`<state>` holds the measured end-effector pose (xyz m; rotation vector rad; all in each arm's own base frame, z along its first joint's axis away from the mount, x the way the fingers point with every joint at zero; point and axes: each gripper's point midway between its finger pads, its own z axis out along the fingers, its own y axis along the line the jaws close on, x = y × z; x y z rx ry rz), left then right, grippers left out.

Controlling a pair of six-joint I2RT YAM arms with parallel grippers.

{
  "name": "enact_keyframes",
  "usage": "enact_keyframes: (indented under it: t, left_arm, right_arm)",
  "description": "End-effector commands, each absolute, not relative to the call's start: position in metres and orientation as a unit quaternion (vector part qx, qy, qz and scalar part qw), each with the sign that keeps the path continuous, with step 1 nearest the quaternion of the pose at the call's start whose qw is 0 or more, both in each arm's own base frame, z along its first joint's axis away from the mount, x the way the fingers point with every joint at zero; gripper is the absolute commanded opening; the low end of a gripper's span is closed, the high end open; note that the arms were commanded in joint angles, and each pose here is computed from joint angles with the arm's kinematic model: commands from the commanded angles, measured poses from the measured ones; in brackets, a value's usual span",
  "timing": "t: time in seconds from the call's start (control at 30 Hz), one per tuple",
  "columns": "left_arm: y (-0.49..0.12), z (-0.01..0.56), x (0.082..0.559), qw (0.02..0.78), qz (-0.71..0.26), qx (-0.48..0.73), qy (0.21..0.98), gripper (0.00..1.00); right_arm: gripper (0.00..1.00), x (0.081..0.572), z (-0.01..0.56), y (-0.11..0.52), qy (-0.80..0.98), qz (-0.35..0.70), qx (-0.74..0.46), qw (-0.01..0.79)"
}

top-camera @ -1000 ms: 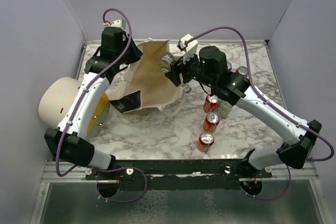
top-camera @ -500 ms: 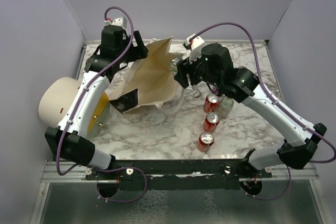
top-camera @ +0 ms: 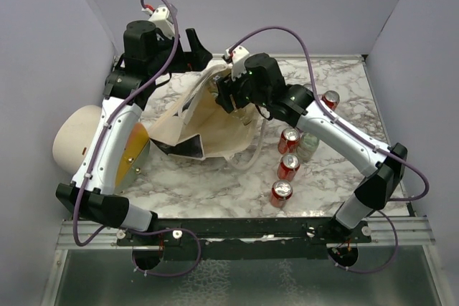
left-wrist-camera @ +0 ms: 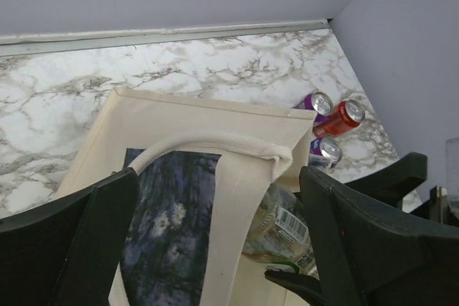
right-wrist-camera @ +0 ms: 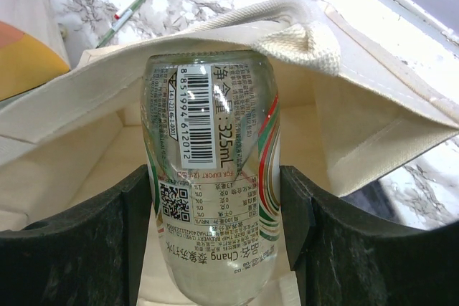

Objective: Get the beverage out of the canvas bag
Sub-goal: Adjust the canvas bag at the center of the board.

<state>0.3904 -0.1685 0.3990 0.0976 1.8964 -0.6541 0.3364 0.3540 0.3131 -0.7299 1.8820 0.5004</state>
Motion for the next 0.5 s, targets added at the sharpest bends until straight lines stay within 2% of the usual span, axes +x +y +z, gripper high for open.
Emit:
enact_keyframes:
  t: [0.0,0.23,0.33,0.47]
  left_arm:
    - [-0.177,0.423,0.371,0.55,-0.319,0.063,0.769,0.96]
    - [-0.174,0.423,0.372,0.554,-0.312,0.06,0.77,0.95]
    - [-0.171,0.424,0.373,0.557,-0.306,0.056,0.77,0.94]
    - [-0.145,0.414,0.375,0.562,-0.248,0.008,0.789,0.93]
  right_arm:
    - [0.02,0.352,0.403,0.362,0.7,0.253,-0.269,0.611]
    - [0.02,0.366,0.389,0.372,0.701,0.261,-0.267,0.607]
    - [0.02,0.384,0.394,0.385,0.695,0.264,-0.262,0.615]
    - [0.02,0.422,0.384,0.41,0.705,0.261,-0.245,0.613]
